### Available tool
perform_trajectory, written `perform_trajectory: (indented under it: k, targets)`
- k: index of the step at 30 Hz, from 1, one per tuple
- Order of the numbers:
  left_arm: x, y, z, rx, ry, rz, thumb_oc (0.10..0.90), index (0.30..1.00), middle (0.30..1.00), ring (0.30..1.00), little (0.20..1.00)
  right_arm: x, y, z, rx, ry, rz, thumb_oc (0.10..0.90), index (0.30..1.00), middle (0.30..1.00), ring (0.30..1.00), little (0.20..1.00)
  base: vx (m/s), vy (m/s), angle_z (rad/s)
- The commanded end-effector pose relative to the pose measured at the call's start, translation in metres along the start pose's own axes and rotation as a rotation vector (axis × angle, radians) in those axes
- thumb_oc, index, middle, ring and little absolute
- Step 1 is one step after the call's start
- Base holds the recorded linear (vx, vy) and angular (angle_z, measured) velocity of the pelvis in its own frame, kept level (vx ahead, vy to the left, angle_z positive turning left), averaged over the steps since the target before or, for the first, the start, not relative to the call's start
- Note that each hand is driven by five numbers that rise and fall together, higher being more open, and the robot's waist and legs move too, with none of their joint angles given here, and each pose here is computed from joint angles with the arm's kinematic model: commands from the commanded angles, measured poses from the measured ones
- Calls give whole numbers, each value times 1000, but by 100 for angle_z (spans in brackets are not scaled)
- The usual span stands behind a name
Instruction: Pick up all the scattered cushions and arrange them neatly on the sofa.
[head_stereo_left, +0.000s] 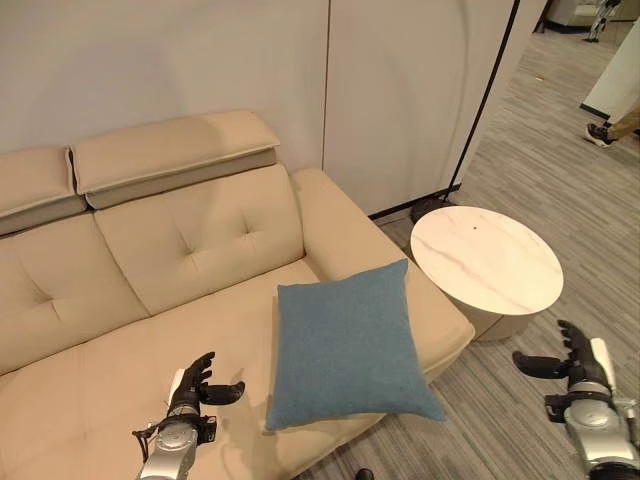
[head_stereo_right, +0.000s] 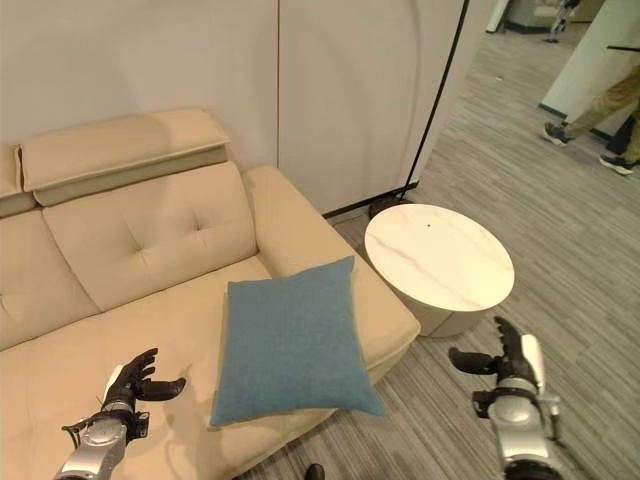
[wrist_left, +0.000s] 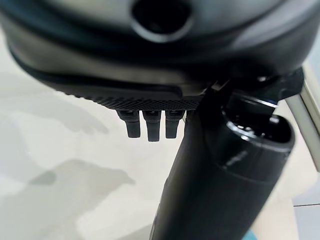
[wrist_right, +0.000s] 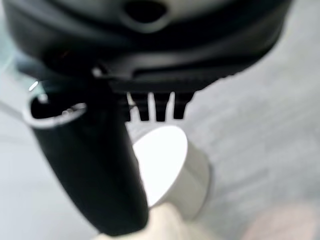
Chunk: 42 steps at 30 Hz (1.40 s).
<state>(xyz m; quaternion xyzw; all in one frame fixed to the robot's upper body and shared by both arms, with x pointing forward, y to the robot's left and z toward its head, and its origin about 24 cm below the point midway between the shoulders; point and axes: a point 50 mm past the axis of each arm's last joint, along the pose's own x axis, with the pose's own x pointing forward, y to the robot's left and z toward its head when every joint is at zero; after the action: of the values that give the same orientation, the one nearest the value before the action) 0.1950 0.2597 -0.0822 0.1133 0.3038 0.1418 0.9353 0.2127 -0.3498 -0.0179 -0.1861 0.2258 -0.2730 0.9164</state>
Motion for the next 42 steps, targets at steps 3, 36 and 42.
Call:
perform_trajectory:
  k: [3, 36, 42]
  targets:
    - [13, 3, 74, -48, -288, 36, 800, 900, 900, 900, 900, 6, 33, 69, 238, -242, 53, 800, 900, 900, 900, 900, -12, 17, 3]
    - [-1, -113, 174, -321, -490, -270, 800, 900, 900, 900, 900, -49, 176, 159, 402, -431, 514, 800, 900, 900, 900, 900, -41, 8, 0]
    - [-10, -132, 160, -360, -438, -370, 400, 300, 300, 300, 300, -58, 177, 159, 428, -462, 559, 400, 300, 300, 300, 300, 0, 0, 0]
